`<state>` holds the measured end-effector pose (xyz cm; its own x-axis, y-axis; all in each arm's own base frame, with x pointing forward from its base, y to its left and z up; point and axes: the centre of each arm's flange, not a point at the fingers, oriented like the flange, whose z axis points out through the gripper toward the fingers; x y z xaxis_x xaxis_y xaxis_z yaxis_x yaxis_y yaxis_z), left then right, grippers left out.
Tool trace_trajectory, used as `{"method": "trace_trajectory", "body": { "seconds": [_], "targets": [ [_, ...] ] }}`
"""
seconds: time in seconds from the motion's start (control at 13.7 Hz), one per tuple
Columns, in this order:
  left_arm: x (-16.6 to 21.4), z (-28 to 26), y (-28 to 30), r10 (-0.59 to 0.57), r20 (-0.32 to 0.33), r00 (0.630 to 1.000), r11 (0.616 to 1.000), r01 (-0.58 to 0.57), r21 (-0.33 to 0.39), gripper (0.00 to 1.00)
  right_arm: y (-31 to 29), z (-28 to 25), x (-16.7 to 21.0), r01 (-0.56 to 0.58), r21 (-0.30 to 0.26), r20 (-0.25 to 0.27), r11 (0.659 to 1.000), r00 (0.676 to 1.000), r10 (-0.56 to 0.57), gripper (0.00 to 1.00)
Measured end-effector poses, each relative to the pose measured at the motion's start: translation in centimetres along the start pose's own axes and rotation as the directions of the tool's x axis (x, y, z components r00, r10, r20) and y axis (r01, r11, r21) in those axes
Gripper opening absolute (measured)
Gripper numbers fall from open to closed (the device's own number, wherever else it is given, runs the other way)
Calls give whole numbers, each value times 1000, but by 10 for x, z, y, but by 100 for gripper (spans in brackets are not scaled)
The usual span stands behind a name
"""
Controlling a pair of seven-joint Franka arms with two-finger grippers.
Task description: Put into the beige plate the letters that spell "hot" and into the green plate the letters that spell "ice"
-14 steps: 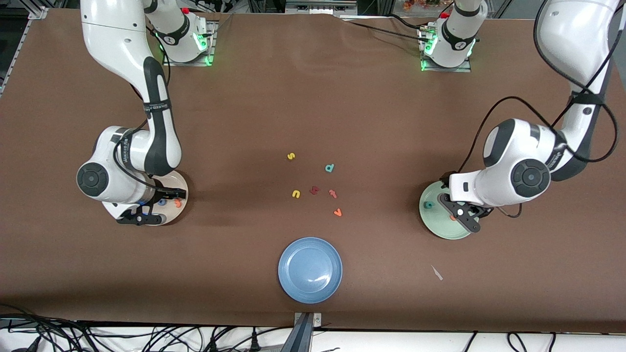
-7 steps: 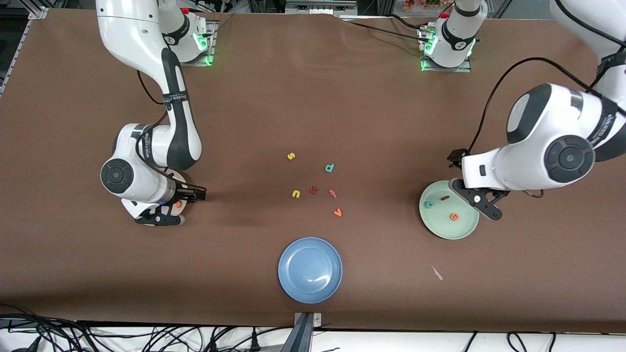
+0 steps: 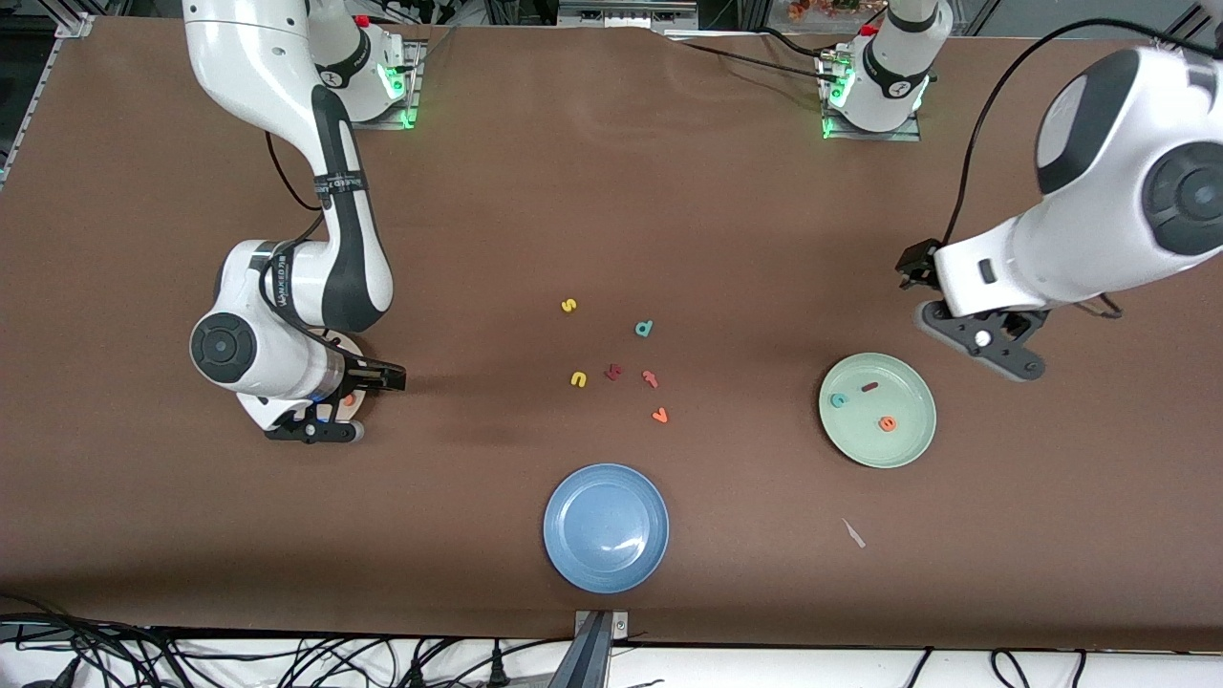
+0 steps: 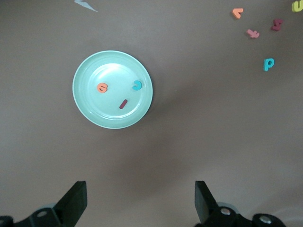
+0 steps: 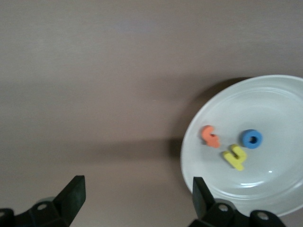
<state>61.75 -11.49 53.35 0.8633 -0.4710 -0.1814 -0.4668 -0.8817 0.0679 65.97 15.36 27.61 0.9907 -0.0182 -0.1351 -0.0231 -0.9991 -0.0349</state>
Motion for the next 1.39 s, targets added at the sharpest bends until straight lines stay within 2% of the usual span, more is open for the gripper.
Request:
{"method": "trace_trajectory", "body": {
  "seconds": [0.15,0.36,0.58,0.8,1.02,1.24,1.39],
  "targets": [
    [-17,-9,-23,-60,-16,998,998,60,15,100,0,-5,-1,28,27,8,999,1000,-28,100],
    [-33,-15,-52,-120,-114,986,990,127,55,100,31,-26,3,100,-19,2,995,995,-100,100],
    [-57,-18,-51,-232,-174,957,967,246,62,100,66,-55,5,101,-45,-29,994,994,-102,100],
    [-80,-37,-33,-328,-213,920,937,346,53,100,85,-94,-6,83,-37,-23,996,996,-84,100],
    [-101,-45,-26,-354,-227,907,926,374,53,100,87,-143,-36,86,-28,30,996,996,-85,100],
    [-108,-42,-26,-360,-212,909,924,378,52,100,100,-185,-59,81,-45,38,996,996,-79,100],
    [-110,-38,-22,-359,-174,917,926,373,52,100,112,-208,-71,66,-41,23,997,998,-65,100]
  ]
}}
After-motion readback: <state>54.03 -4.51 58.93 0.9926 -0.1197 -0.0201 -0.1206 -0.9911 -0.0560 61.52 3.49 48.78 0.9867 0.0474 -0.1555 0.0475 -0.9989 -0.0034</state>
